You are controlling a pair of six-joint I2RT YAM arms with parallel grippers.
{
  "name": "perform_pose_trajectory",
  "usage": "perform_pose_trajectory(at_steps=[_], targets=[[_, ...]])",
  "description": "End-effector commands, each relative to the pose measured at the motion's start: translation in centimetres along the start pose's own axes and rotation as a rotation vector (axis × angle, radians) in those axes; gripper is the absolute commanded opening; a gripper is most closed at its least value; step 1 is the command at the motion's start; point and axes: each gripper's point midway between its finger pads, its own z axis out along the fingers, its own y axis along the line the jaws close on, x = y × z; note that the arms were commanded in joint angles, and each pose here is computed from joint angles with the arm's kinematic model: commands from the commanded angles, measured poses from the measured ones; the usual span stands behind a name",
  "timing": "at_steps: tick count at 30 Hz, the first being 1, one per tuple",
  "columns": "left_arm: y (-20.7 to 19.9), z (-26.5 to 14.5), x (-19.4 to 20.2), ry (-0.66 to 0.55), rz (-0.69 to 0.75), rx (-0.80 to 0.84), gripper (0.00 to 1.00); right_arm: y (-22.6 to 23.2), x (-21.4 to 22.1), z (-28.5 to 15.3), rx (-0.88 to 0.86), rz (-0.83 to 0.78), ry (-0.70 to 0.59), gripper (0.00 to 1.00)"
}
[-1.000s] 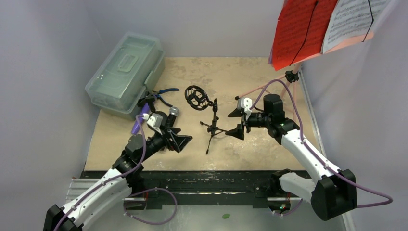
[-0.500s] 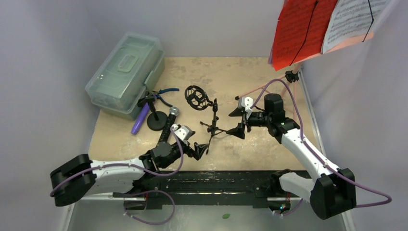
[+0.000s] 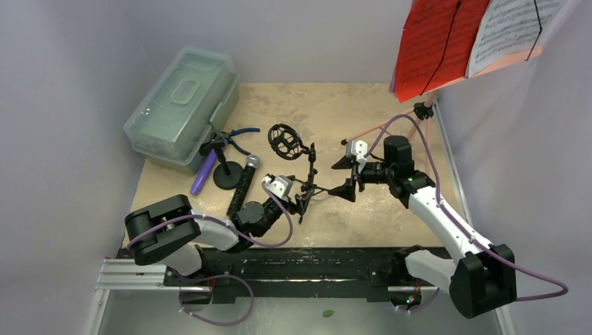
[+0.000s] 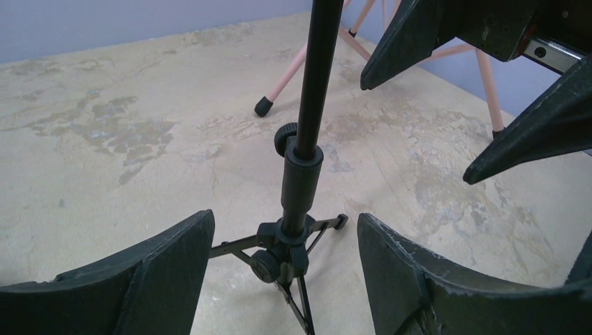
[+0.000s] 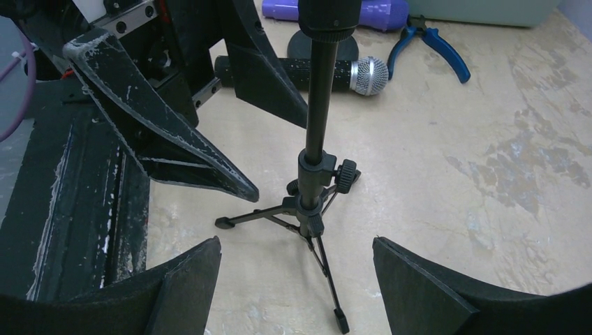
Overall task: Pack up the instrument practice props
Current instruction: Unscrew the knob on the microphone stand.
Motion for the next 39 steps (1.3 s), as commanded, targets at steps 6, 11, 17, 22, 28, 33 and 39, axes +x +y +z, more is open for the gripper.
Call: perform_pose_trajectory(at_steps=[6, 11, 17, 22, 28, 33, 39], targets=[[-0.6, 2.7, -3.1, -0.134, 0.017, -0.031, 0.65, -0.4, -1.5, -0.1, -0.009, -0.036, -0.027, 0.83], [-0.6, 3.6, -2.3, -0.11, 0.048, -0.043, 0.55, -0.4, -1.6, -0.1, -0.008, -0.037, -0.027, 0.83], [-0.5, 4.1, -1.7, -0.094, 0.058, -0.06, 0.34, -0.3, -1.4, -0.1, -0.009, -0.036, -0.024, 0.83], [-0.4, 4.1, -1.4, -0.088, 0.066, -0.064, 0.33, -0.3, -1.5, -0.1, -0.011, -0.038, -0.026, 0.83], [-0.6, 4.2, -1.9, -0.098, 0.08, -0.055, 0.29, -0.3, -1.4, -0.1, -0.011, -0.041, -0.021, 0.83], [-0.8, 4.2, -2.2, -0.103, 0.084, -0.042, 0.1, -0.3, -1.3, -0.1, -0.014, -0.038, -0.017, 0.83], [-2.7, 3.3, -3.3, -0.116, 0.077, 0.08, 0.0, 0.1, -1.7, -0.3, -0.029, -0.03, -0.025, 0.83]])
